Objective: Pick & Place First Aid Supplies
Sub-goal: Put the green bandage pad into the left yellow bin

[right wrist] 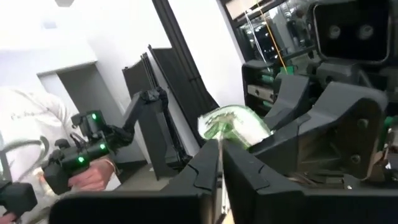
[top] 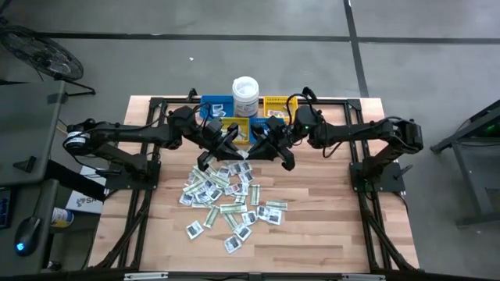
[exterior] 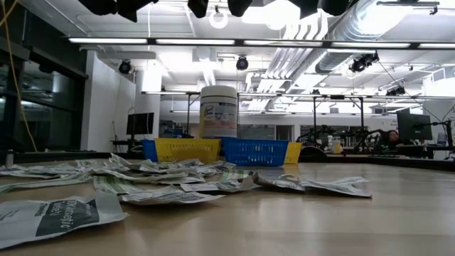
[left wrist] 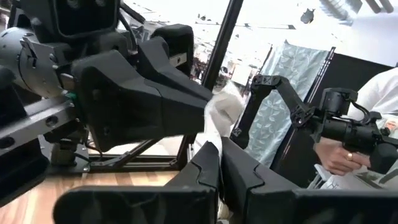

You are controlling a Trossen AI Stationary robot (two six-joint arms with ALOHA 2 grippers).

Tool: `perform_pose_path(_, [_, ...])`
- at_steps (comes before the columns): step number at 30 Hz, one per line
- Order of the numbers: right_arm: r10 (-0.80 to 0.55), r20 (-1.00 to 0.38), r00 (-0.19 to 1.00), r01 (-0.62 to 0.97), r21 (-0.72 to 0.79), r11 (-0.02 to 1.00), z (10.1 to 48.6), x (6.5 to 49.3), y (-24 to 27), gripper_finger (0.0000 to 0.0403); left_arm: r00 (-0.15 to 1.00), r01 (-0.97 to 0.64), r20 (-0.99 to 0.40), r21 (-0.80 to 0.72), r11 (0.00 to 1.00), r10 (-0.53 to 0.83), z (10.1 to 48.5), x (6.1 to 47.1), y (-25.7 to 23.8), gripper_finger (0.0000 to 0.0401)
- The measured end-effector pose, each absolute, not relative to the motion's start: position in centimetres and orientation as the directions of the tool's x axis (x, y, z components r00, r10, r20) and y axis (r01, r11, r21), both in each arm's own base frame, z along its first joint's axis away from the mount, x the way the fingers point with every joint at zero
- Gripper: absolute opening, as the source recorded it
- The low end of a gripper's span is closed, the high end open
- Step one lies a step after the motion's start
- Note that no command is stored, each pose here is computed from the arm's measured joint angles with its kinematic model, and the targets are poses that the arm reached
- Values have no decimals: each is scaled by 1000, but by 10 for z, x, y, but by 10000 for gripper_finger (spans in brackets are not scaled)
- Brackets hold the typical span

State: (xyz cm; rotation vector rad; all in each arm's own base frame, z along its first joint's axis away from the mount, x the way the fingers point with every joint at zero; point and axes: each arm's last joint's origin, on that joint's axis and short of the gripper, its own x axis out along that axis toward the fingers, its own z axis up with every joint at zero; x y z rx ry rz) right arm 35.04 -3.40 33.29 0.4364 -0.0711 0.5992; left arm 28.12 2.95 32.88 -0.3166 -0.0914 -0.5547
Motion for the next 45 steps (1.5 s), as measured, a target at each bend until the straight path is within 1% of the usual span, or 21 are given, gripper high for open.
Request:
perform_pose_path(4, [528,219,821,-570,375,731,340,346,-35,70,853,522,160,-279,806,-497,328,282,30,1])
perform_pose_path(8, [518,231,824,-567,363,739,348,340,-38,130,891,454,119,-301,839,-439,322,283,32,1])
perform_pose_path(11, [496,241,834,-551,349,758,356,332,-45,165,941,331,51,-331,884,-333,314,285,38,1])
perform_pose_path(14, [456,230,860,-510,350,786,362,324,-51,184,982,126,-81,-382,915,-170,301,285,48,0])
perform_pose_path(17, [397,186,899,-438,347,830,365,316,-55,188,968,-92,-250,-344,934,3,284,281,59,0])
perform_pose_path(21, [311,113,944,-331,341,880,366,308,-55,188,866,-325,-463,-238,915,188,264,270,74,0])
perform_pose_path(24, [245,61,968,-251,338,907,364,304,-56,188,777,-426,-563,-139,894,282,253,263,84,0])
perform_pose_path(27, [197,18,980,-191,343,920,360,303,-57,188,714,-470,-611,-58,881,341,245,260,95,0])
perform_pose_path(34, [147,-38,988,-123,363,924,355,303,-58,188,623,-502,-684,21,864,379,218,262,123,0])
perform_pose_path(41, [127,-45,991,-102,365,926,354,304,-58,188,602,-504,-730,-32,863,324,198,264,141,1])
perform_pose_path(45, [126,-49,991,-100,366,925,354,303,-58,188,587,-518,-741,-34,855,326,192,264,145,17])
